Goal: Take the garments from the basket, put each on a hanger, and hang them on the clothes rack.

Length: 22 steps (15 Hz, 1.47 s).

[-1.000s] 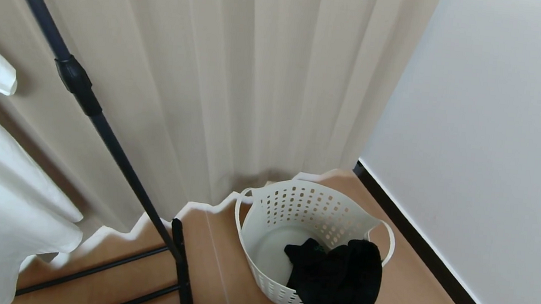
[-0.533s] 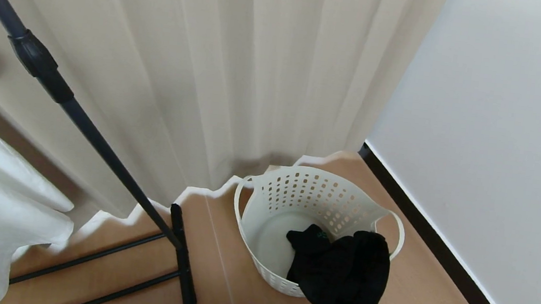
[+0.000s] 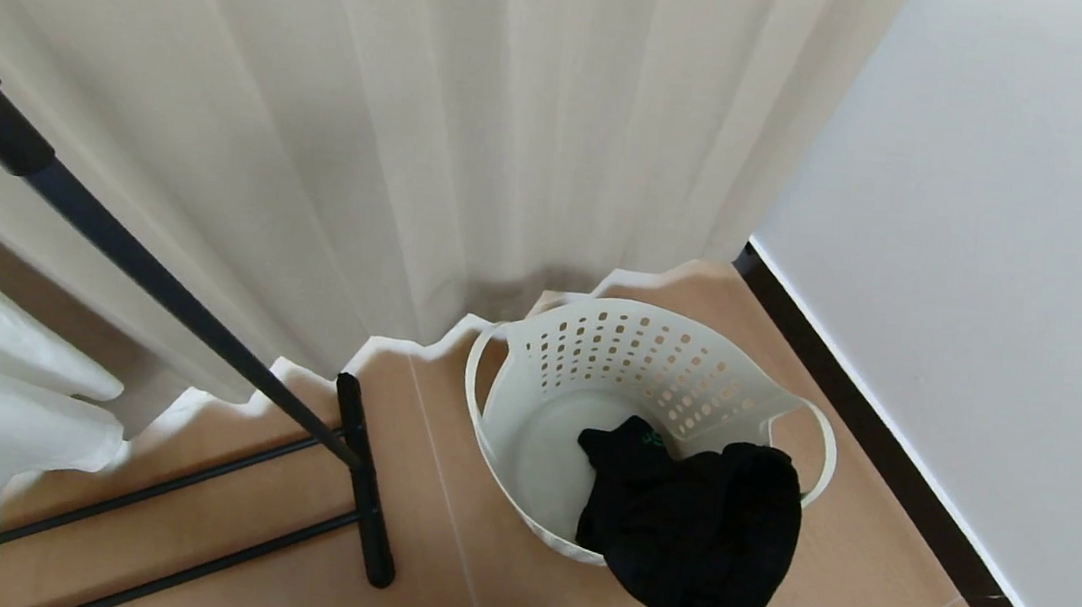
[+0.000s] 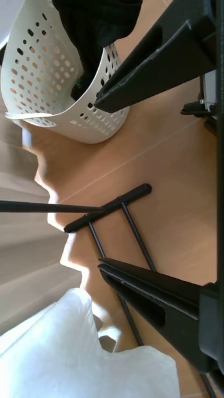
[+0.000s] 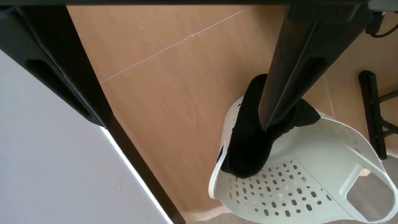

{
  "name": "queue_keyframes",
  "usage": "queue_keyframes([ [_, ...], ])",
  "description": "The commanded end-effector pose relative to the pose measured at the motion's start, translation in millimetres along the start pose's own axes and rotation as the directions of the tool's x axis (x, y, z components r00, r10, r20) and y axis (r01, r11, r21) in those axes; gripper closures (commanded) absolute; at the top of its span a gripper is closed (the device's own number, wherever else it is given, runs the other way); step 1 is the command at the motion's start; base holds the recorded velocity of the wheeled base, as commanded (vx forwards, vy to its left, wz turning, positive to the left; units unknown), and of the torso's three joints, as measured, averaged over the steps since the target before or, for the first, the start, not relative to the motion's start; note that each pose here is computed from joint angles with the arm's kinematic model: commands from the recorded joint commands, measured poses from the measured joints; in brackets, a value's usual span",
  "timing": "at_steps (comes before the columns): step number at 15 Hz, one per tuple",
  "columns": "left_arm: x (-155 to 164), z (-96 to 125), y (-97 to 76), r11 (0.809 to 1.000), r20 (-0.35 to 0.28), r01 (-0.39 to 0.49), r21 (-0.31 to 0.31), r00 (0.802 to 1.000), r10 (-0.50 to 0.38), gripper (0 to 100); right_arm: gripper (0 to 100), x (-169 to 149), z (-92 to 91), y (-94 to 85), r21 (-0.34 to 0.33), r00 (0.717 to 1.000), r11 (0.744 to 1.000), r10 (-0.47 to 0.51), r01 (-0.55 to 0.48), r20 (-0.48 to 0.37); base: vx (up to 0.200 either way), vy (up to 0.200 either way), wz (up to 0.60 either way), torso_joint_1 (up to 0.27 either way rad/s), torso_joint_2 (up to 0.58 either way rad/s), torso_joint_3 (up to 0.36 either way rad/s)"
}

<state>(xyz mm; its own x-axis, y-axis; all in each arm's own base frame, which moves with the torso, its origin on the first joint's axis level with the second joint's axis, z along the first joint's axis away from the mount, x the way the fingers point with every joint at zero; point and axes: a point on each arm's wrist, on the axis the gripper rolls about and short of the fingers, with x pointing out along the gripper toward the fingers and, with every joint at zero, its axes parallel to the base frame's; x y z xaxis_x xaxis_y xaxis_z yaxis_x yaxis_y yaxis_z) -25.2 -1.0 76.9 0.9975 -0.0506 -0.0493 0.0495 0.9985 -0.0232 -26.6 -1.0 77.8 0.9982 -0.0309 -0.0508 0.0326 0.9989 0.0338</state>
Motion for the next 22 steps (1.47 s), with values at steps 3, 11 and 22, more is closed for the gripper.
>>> queue_keyframes([
  [3,0,0,0.0,1.000,-0.003,0.000,-0.001,1.000,0.000,0,0,0,0.0,0.0,-0.001,1.000,1.000,0.000,0.000,-0.001,0.000,0.000,0.00,0.002,0.01,-0.196],
  [11,0,0,0.0,1.000,-0.001,0.000,-0.001,1.000,0.000,0,0,0,0.0,0.0,-0.002,1.000,1.000,-0.001,0.001,-0.001,0.000,0.000,0.00,0.002,0.00,-0.196],
  [22,0,0,0.0,1.000,-0.001,0.000,-0.002,1.000,0.000,0,0,74,58.9,18.0,-0.065,0.855,0.933,0.293,-0.353,-0.428,0.000,0.000,0.00,0.000,0.00,-0.057],
])
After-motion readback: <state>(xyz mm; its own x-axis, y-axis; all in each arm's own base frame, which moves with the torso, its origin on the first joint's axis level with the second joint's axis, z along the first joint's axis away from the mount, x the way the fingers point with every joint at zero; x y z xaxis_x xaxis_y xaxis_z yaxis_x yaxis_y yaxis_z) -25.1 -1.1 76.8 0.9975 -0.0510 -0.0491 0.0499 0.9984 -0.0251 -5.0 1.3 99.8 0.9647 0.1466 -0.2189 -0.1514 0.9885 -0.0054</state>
